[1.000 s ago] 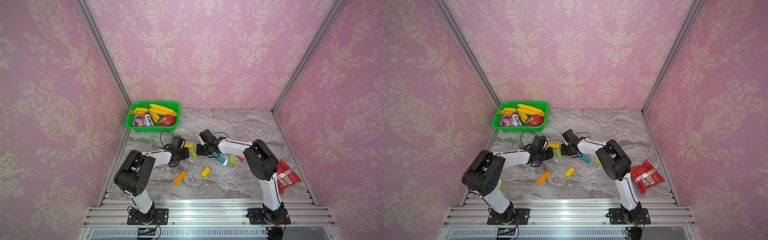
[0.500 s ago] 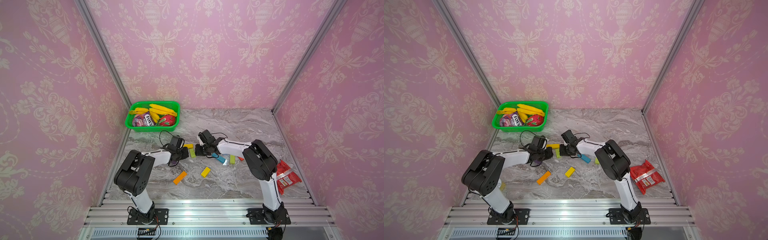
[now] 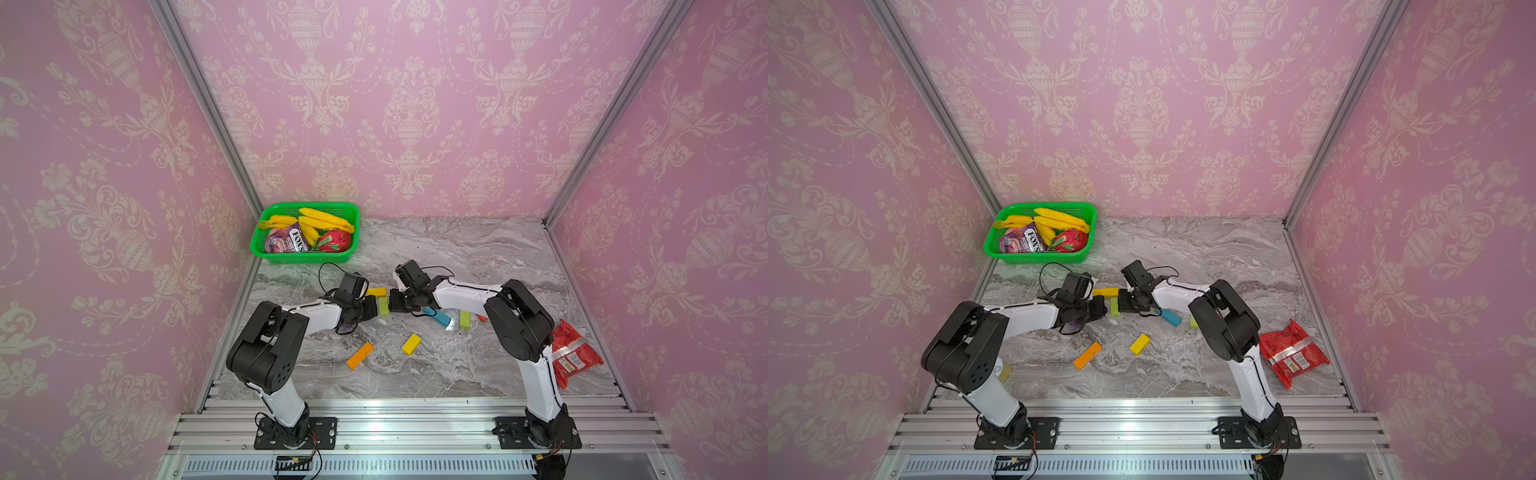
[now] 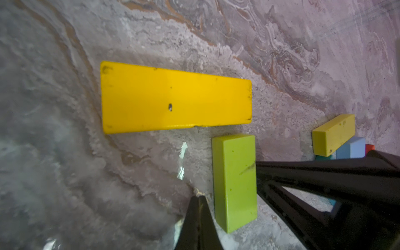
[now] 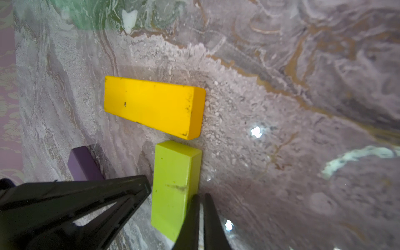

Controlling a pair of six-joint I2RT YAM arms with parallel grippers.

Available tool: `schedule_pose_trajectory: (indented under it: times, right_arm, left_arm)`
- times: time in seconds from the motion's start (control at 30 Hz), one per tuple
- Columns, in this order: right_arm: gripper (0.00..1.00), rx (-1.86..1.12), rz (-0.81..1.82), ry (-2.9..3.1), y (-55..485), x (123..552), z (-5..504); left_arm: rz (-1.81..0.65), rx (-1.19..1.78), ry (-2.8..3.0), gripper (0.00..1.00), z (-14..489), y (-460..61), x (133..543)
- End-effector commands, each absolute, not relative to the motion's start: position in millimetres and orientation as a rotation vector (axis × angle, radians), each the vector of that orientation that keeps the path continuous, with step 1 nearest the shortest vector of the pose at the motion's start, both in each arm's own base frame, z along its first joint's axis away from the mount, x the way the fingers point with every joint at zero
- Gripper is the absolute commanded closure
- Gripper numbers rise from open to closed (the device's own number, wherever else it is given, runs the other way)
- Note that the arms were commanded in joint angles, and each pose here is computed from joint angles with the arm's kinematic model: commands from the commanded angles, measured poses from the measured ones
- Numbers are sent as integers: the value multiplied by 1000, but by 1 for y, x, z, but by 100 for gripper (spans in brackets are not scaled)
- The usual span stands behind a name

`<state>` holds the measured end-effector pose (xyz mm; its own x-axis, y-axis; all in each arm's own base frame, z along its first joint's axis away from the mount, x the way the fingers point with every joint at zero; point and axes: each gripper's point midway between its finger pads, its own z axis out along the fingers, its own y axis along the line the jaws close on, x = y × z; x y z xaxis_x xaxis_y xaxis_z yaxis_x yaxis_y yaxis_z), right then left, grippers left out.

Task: Assemble the letter p with building blocks
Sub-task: Assemble the building block at the center of the board.

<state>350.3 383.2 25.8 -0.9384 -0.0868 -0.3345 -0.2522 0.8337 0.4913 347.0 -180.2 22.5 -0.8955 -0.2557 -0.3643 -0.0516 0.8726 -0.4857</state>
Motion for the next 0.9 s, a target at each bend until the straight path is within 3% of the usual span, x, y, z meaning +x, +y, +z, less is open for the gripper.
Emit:
schedule_pose_trajectory:
  times: [0.0, 0.87]
  right_arm:
    - [90, -247, 709, 2827, 373, 333, -8]
    - [89, -249, 659, 2849, 369, 338, -13]
  left_arm:
    - [-702, -237, 2600, 100, 31, -180, 345]
    - [-703, -244, 2647, 100, 11, -186, 352]
